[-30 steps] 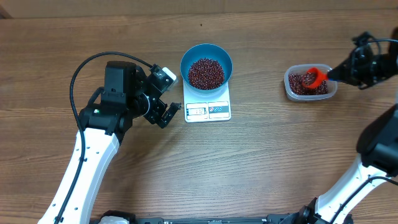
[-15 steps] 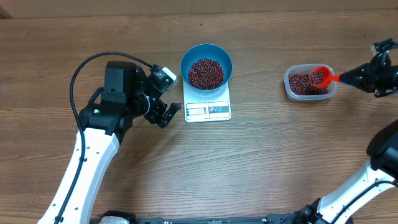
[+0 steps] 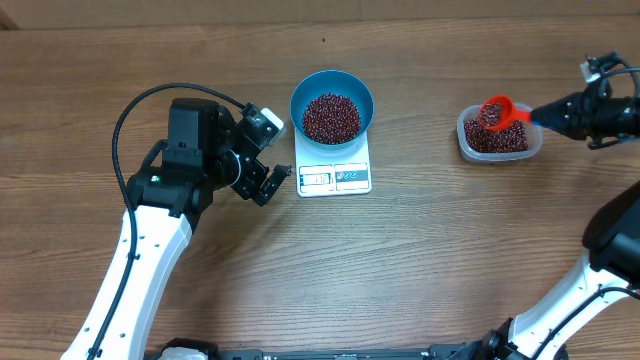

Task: Scoop item into bowl and weigh 150g on scale
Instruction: 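Lift the filled scoop and carry it left over the teal bowl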

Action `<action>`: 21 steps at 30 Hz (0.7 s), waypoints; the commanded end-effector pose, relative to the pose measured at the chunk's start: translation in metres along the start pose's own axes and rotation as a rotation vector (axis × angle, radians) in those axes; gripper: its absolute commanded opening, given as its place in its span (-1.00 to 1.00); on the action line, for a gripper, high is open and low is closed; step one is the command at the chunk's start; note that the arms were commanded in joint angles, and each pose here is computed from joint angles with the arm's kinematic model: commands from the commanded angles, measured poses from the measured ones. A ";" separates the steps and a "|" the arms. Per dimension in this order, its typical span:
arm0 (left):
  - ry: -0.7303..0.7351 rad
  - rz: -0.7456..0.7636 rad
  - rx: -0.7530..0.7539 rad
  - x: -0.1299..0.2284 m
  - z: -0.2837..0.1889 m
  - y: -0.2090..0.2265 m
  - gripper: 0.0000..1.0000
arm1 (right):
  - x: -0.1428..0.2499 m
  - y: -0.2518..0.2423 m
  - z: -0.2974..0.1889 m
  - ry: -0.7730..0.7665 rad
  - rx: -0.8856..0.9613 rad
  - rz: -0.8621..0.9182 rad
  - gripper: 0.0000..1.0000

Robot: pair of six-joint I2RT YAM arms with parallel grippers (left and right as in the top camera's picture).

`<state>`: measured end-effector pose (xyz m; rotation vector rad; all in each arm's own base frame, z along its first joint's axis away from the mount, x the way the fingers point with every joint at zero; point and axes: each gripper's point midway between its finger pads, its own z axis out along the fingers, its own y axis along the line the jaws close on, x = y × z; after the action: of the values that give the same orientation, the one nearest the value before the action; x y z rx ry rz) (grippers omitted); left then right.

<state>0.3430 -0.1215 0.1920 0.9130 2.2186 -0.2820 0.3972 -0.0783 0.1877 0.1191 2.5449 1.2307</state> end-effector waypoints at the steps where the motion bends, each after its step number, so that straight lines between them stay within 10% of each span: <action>1: -0.023 0.015 0.005 -0.009 -0.003 0.001 0.99 | -0.003 0.019 0.023 0.024 -0.073 -0.034 -0.93; 21: -0.023 0.015 0.005 -0.009 -0.003 0.001 0.99 | 0.009 0.131 0.133 0.191 -0.278 -0.233 -0.93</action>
<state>0.3431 -0.1214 0.1921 0.9128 2.2184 -0.2814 0.4189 0.0867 0.2096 -0.3722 2.4392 1.4721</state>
